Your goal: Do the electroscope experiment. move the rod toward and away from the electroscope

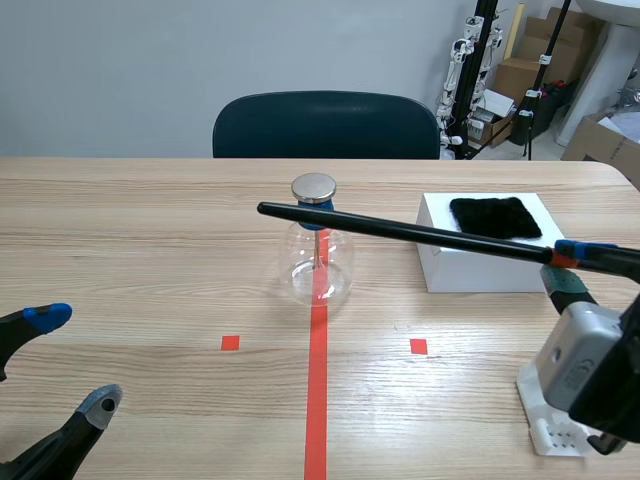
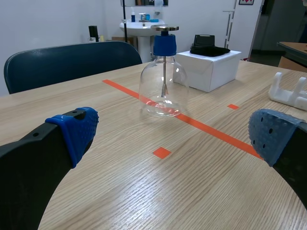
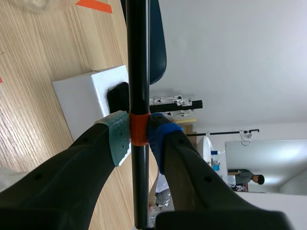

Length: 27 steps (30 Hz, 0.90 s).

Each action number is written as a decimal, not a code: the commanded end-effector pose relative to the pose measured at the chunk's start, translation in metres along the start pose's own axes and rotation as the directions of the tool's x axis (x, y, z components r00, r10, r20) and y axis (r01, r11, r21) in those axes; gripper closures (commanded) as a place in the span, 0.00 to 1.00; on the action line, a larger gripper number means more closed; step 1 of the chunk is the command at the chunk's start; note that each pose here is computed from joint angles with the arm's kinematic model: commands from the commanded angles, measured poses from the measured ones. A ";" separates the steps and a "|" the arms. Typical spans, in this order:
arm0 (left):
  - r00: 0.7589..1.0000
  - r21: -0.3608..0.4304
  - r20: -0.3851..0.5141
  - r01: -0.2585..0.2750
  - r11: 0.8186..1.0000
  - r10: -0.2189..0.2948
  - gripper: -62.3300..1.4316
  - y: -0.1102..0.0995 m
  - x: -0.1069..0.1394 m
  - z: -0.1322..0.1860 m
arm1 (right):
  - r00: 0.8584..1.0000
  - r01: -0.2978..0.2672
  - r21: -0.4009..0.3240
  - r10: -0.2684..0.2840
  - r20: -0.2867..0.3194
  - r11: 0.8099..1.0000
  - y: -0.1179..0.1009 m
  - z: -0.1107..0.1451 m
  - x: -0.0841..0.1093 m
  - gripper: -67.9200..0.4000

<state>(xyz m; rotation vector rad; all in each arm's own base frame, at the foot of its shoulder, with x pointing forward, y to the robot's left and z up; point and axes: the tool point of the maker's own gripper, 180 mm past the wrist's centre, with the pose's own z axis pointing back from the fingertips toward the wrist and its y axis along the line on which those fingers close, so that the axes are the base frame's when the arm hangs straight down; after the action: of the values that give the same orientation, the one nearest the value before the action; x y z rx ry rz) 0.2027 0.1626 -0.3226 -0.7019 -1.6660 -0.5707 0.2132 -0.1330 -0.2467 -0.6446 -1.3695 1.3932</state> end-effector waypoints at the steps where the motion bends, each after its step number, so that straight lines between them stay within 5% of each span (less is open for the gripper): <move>1: 0.999 0.000 0.033 0.013 1.000 -0.013 0.00 0.004 0.009 0.001 | 1.000 -0.017 -0.040 0.017 0.012 0.999 -0.013 -0.002 0.002 0.89; 7: 0.999 0.000 0.033 0.013 1.000 -0.013 0.00 0.004 0.009 0.001 | 1.000 -0.021 -0.038 0.021 0.013 0.999 -0.013 -0.002 0.002 0.89; 15: 0.999 0.000 0.032 0.013 1.000 -0.013 0.00 0.004 0.009 0.001 | 0.997 -0.083 -0.152 0.080 -0.020 0.985 -0.040 0.001 -0.009 0.89; 23: 0.999 0.000 0.033 0.013 1.000 -0.013 0.00 0.004 0.009 0.001 | 0.979 -0.153 -0.212 0.119 -0.164 0.965 -0.077 0.011 -0.054 0.89; 27: 0.999 0.000 0.032 0.013 1.000 -0.013 0.00 0.004 0.009 0.001 | 0.959 -0.179 -0.253 0.112 -0.260 0.951 -0.101 0.014 -0.078 0.89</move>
<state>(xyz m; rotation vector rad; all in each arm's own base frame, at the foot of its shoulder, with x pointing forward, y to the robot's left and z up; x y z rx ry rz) 0.2027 0.1626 -0.3226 -0.7019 -1.6660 -0.5707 0.2484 -0.2295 -0.1872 -1.0384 -1.3013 1.2130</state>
